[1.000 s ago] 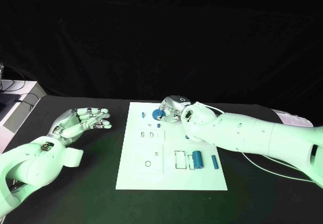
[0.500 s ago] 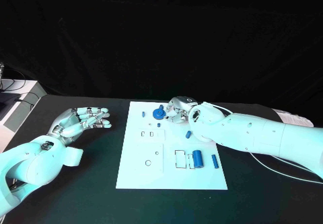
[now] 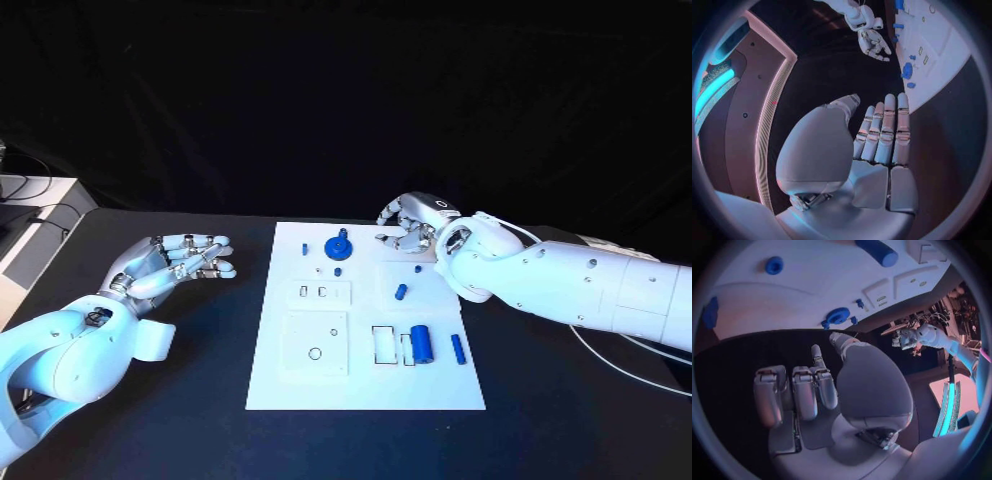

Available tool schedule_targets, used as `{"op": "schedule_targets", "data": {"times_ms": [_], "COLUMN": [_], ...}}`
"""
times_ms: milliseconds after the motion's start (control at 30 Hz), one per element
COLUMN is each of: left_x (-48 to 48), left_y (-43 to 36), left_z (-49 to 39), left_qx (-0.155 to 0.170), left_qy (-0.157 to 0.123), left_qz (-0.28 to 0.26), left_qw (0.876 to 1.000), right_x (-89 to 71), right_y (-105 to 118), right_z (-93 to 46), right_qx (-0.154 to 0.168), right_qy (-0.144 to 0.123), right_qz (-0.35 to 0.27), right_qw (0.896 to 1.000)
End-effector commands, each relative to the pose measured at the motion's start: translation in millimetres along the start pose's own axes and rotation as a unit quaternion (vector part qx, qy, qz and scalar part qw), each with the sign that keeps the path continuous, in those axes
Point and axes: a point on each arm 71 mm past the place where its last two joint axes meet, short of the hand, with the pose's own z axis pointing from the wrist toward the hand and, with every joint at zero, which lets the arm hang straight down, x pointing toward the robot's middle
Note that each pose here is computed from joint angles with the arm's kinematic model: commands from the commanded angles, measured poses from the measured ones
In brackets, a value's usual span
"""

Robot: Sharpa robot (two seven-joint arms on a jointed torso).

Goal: Assemble the parts on the task board

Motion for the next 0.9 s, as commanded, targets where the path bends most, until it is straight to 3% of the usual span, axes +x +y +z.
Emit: {"op": "schedule_targets", "data": {"times_ms": [33, 400, 900], "left_x": [1.2, 4.8, 5.9], "left_y": [-0.9, 5.1, 11.1], "left_z": [0.8, -1.3, -3.0], "left_qx": [0.005, 0.003, 0.001], "left_qy": [0.002, 0.008, 0.01], "left_qz": [0.0, -0.007, -0.013], "left_qw": [1.0, 1.0, 1.0], "right_x": [-8.6, -24.3, -11.9], "right_y": [-12, -60, -99], "right_z": [-5.0, -29.4, -41.5], "right_qx": [-0.008, 0.0, 0.035], "right_qy": [-0.014, 0.004, 0.043], "right_qz": [0.037, 0.042, 0.054], "right_qw": [0.999, 0.999, 0.997]}}
